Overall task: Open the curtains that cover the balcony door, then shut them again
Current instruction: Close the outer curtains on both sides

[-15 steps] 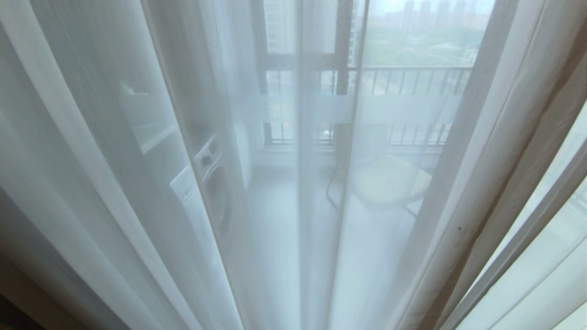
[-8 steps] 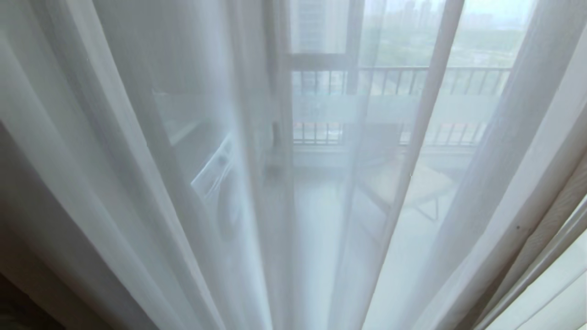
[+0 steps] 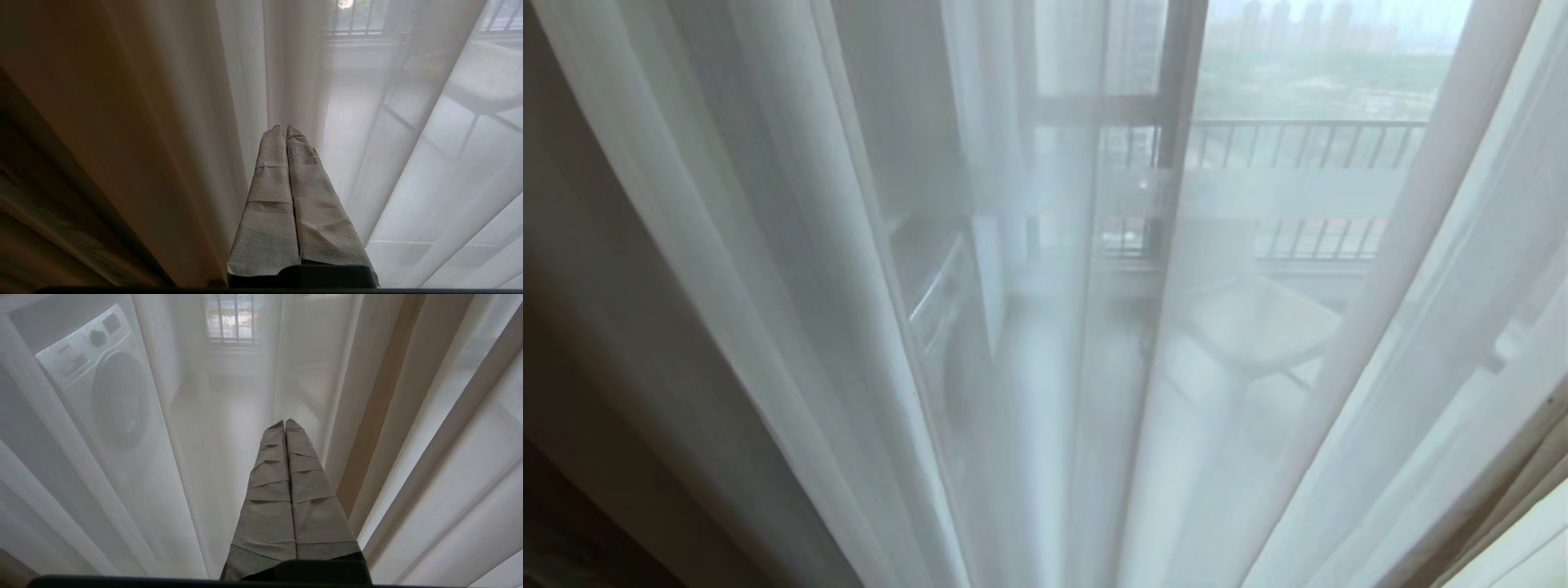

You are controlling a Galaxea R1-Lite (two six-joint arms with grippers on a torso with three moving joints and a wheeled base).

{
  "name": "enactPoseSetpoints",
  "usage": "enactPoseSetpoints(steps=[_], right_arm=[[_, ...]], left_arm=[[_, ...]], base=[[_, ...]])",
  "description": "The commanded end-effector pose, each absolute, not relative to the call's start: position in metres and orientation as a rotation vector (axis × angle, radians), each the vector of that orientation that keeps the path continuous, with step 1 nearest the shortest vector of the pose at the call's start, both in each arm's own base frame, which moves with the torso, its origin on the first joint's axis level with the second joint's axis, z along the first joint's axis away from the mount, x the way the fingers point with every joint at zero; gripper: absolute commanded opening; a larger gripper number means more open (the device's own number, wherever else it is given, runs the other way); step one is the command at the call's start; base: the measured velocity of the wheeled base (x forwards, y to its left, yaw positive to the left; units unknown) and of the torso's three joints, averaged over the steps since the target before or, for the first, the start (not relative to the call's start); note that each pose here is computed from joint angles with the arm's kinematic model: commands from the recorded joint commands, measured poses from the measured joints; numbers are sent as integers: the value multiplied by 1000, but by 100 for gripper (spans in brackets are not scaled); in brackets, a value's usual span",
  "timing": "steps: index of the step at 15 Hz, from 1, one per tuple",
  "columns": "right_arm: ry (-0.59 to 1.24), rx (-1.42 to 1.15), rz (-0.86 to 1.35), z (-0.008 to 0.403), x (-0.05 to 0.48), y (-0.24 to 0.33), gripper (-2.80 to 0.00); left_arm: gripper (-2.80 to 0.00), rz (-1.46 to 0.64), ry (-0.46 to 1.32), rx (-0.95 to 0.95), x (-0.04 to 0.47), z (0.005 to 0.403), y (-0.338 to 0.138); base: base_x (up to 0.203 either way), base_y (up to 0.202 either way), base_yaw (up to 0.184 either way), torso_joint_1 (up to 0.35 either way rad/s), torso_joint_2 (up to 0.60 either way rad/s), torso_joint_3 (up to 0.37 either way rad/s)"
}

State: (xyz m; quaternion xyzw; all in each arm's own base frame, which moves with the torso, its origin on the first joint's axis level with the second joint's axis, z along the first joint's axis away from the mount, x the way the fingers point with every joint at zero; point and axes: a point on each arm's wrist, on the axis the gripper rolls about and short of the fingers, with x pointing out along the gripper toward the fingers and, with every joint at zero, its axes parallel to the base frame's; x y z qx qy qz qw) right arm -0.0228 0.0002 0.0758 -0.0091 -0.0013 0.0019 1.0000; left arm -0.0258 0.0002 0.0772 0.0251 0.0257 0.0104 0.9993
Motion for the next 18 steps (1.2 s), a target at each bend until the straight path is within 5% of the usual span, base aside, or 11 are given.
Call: enactPoseSetpoints(steps=[1, 8, 18], right_arm=[[-3, -18, 5, 76, -23, 0, -280], [-3, -18, 5, 76, -23, 0, -280], [-3, -18, 5, 76, -23, 0, -280]], left_arm=[[-280, 22, 51, 51, -26, 77, 0], [-280, 22, 51, 51, -26, 77, 0], [-280, 22, 50, 51, -26, 77, 0]], base=[[0, 190, 1, 7, 7, 2], [0, 163, 1, 1, 3, 1], [0, 0, 0, 0, 0, 0]])
